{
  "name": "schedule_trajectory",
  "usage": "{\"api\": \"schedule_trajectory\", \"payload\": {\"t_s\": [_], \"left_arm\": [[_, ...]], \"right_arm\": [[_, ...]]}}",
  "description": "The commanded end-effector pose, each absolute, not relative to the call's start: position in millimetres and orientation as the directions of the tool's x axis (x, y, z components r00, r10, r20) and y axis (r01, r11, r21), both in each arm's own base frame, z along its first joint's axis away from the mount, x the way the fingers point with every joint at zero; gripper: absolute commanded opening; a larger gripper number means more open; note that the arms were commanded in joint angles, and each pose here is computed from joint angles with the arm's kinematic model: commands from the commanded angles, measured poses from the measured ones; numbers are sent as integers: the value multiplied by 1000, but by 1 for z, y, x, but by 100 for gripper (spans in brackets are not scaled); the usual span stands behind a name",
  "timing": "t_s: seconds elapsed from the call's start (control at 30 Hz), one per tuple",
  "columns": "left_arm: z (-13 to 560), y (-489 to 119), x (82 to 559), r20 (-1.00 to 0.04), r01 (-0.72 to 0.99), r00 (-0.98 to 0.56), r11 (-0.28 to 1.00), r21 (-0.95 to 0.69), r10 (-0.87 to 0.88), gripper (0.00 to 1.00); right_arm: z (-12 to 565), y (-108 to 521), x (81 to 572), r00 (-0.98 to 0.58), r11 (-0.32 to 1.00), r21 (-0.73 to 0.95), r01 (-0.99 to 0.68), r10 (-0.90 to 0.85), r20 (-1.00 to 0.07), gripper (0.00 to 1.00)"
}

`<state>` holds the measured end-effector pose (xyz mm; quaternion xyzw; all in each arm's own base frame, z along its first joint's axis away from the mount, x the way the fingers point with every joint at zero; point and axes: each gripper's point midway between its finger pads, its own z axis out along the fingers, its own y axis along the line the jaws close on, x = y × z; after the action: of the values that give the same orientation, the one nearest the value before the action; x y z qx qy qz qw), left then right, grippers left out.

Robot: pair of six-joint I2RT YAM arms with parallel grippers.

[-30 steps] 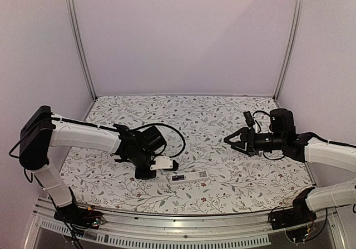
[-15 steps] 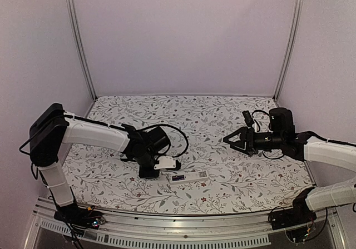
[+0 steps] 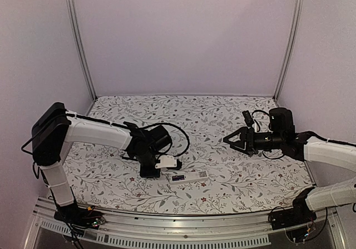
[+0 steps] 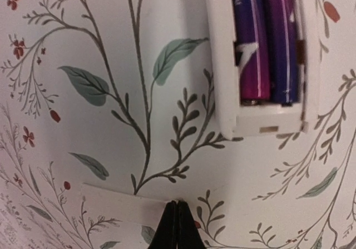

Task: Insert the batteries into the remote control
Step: Pick up the battery cover from the center of the board.

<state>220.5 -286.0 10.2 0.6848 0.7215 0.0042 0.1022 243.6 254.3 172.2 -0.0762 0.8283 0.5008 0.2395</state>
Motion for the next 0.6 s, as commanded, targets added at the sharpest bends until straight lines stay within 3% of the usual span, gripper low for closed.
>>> {"api": "schedule_trajectory", "payload": {"t_s": [0.0,0.27,0.57], "left_arm": [[30,-293,217,-184,989,-53,77,126,982,0],[90,-321,218,-358,982,-14,80,169,933,0],[148,-352,190,-565,998,-1,32,46,825,0]], "right_arm": [[183,256,247,-865,474,790,-389,107,-490,78],[184,260,248,-863,467,785,-406,87,-498,78],[195,260,247,-799,460,721,-519,40,-600,78]]}}
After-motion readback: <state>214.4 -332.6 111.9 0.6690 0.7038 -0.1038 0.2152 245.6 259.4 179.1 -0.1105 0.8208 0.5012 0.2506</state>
